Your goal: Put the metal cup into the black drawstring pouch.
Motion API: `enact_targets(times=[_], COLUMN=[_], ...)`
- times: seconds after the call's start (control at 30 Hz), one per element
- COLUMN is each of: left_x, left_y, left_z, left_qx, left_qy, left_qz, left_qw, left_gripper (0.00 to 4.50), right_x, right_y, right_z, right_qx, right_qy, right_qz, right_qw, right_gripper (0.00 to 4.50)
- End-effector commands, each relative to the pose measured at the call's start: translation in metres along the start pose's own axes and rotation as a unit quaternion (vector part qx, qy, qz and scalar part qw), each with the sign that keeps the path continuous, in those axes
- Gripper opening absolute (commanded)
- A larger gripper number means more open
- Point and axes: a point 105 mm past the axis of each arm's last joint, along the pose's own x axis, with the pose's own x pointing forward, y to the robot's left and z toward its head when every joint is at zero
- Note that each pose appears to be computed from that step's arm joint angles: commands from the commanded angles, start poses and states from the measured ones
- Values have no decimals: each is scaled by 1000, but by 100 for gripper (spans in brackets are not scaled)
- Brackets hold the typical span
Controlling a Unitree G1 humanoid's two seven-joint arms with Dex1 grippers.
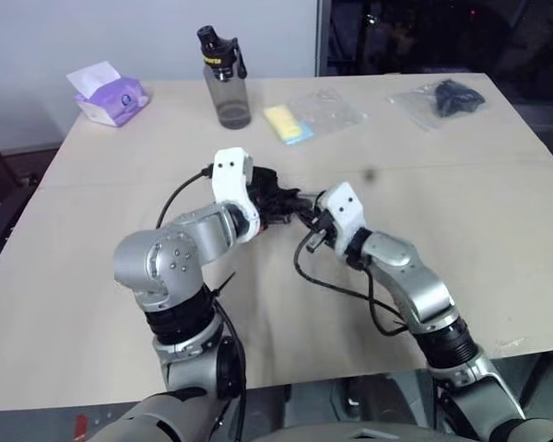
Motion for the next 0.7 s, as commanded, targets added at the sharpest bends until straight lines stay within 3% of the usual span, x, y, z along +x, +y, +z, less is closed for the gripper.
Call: enact_targets(times=[0.03,0.27,0.7], left_x=[-6,-11,-31], left_y=[-12,-11,-8], left_z=[4,5,26], left_qx=[6,3,-33], left_qy=[-18,-23,-80], left_qz=[-39,-59,-161], left_qw=[999,998,983], left_gripper=[0,0,0], right_x=[3,-3,-14], right_y=[-6,2,10], right_z=[29,47,46], right_qx=[-2,42,122], right_qy=[-58,-111,-132], right_qz=[-19,13,55], right_qw=[998,993,982], right_gripper=[3,3,3])
